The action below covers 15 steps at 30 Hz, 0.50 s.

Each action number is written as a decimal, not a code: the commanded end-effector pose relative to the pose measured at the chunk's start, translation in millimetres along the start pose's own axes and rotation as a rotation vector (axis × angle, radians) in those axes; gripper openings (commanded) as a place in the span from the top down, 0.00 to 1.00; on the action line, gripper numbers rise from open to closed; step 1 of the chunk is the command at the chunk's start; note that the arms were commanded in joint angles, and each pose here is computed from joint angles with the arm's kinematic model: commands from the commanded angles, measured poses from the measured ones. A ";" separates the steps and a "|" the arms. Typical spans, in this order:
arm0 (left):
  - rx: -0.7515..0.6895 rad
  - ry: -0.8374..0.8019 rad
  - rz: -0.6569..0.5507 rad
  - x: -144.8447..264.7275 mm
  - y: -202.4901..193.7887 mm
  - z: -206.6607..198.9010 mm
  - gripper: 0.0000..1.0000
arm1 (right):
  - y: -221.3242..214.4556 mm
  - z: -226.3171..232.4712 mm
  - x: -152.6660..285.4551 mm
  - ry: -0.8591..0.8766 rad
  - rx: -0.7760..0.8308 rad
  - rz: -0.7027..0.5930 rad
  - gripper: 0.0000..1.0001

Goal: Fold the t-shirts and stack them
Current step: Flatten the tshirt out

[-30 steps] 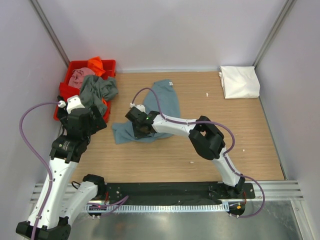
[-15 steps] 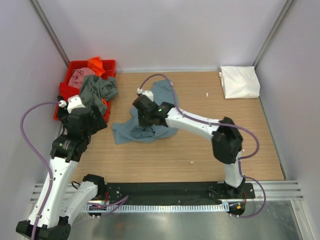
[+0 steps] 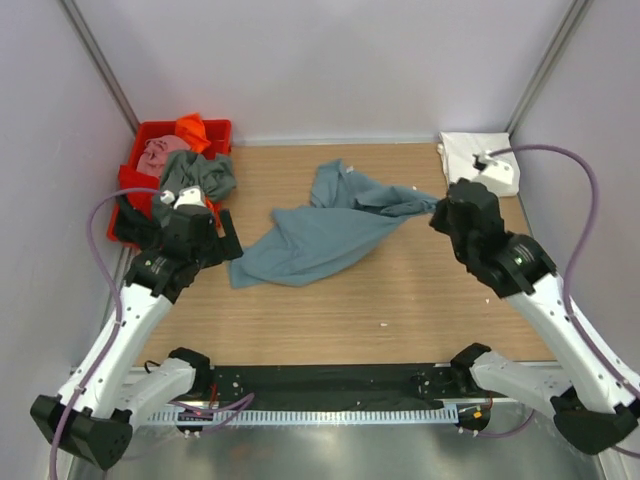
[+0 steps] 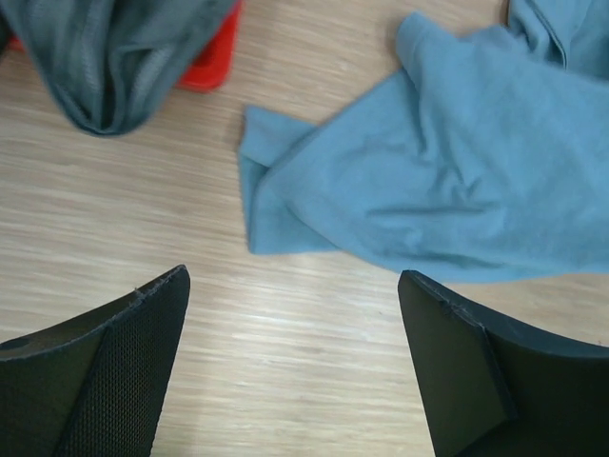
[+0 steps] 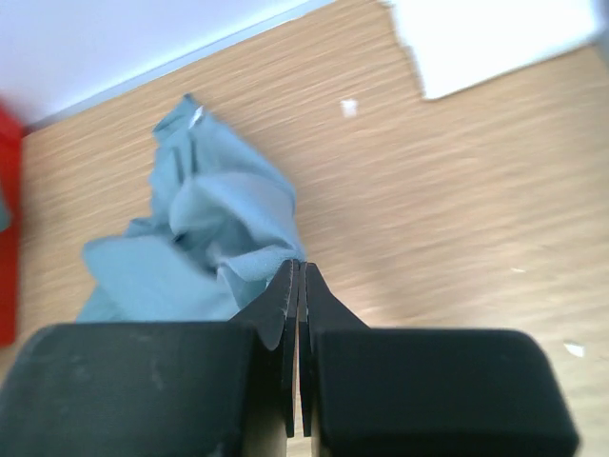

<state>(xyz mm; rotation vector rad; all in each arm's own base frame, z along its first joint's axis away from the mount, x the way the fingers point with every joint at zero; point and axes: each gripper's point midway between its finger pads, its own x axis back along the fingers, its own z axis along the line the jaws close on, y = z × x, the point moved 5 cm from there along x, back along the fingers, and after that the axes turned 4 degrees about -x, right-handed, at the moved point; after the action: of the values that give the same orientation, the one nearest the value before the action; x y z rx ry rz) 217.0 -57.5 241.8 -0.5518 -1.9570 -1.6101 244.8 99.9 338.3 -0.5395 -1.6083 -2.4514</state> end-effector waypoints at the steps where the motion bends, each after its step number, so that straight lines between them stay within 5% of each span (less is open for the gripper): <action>1: 0.027 -0.064 -0.053 3.8 14.3 -30.2 0.10 | 8.5 -57.7 16.3 -0.235 0.019 -0.138 0.99; 6: -0.036 -0.055 0.012 -18.3 -3.8 -64.6 0.11 | -3.3 -86.5 22.6 -0.330 0.035 -0.174 0.99; 15: -0.063 -0.031 0.031 -97.2 20.9 -130.5 0.11 | -67.7 -80.3 1.9 -0.184 0.030 0.035 0.99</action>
<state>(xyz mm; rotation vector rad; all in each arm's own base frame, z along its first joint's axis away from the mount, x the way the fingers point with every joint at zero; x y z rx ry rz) 275.0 -150.7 184.9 -0.7281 -1.7511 -1.6304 201.6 43.8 255.2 -0.8817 -1.7967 -2.3427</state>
